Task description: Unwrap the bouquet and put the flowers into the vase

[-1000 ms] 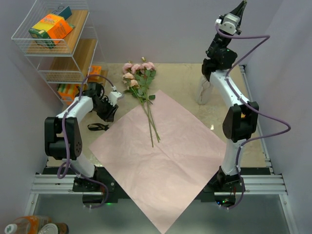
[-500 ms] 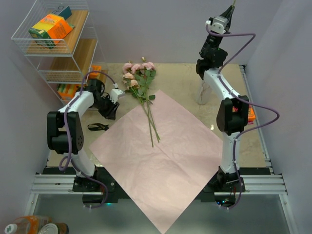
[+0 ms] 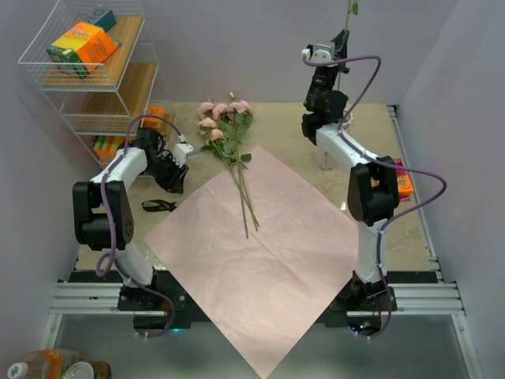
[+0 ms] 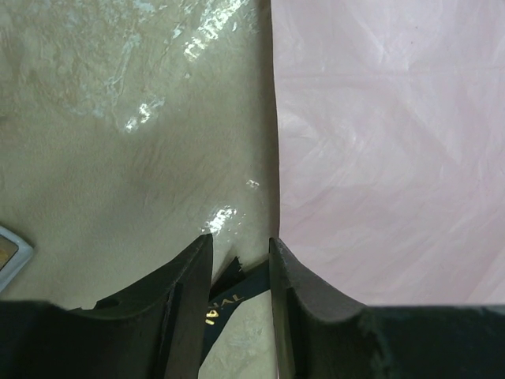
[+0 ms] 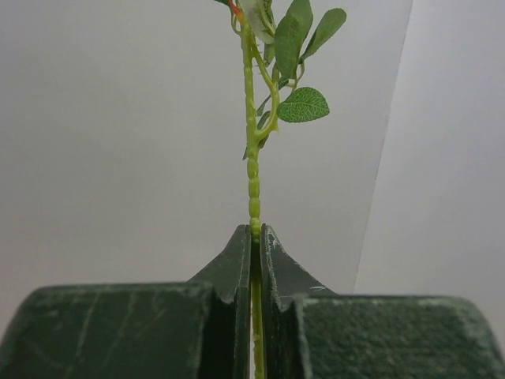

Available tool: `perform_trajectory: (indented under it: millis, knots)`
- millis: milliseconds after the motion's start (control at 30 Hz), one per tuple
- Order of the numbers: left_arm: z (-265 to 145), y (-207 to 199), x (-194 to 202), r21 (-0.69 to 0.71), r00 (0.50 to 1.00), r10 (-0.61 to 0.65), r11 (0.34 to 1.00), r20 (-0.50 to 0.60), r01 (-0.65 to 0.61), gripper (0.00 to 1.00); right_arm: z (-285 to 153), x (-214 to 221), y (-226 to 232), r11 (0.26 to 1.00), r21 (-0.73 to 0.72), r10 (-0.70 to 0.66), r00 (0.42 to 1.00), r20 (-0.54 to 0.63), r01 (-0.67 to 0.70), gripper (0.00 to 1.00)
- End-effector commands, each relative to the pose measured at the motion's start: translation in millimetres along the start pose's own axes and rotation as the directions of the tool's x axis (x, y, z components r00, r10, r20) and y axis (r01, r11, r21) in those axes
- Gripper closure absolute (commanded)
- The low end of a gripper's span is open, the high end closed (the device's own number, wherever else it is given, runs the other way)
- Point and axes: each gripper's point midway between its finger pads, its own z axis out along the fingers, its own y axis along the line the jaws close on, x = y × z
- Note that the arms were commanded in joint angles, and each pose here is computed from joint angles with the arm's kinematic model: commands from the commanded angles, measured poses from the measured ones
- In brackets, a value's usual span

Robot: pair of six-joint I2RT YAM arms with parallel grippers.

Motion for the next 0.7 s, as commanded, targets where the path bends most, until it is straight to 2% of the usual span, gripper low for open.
perform_trajectory:
  millis: [0,33,333,367,400,467,600,667]
  knots:
    - [-21.0,0.9,-8.8,-0.030,0.997,0.055,0.998,0.059,-0.053,0.61,-1.4,-77.0,-86.9,0.954,0.253,0.116,0.977,0.181,-0.160,0.96]
    - [-22.4,1.2,-5.9,-0.032,0.997,0.050,0.998,0.059,-0.048,0.61,-4.3,-76.1,-90.6,0.951,0.266,0.119,0.980,0.162,-0.160,0.92]
    - [-36.0,1.3,1.2,-0.055,0.996,0.061,0.997,0.070,-0.058,0.61,-45.5,-40.6,-86.8,0.964,0.252,0.079,0.997,0.013,-0.080,0.85]
    - [-38.2,0.7,0.5,-0.058,0.995,0.063,0.997,0.073,-0.058,0.61,-47.4,-39.8,-88.6,0.963,0.257,0.081,0.997,0.004,-0.079,0.83]
    - [-39.4,0.9,0.6,-0.060,0.995,0.063,0.997,0.076,-0.058,0.61,-50.2,-38.5,-88.0,0.964,0.254,0.081,0.997,-0.008,-0.076,0.74]
    - [-41.8,0.9,0.5,-0.067,0.995,0.069,0.996,0.077,-0.064,0.61,-56.5,-31.1,-88.1,0.966,0.253,0.077,0.996,-0.053,-0.061,0.66]
    - [-45.0,-0.3,-0.8,-0.072,0.994,0.075,0.995,0.081,-0.069,0.61,-70.6,-25.0,-95.4,0.960,0.273,0.108,0.984,-0.142,-0.065,0.59]
    - [-46.6,-1.1,-1.3,-0.074,0.994,0.076,0.995,0.082,-0.070,0.61,-83.7,-19.8,-82.9,0.975,0.216,0.103,0.971,-0.215,-0.055,0.57]
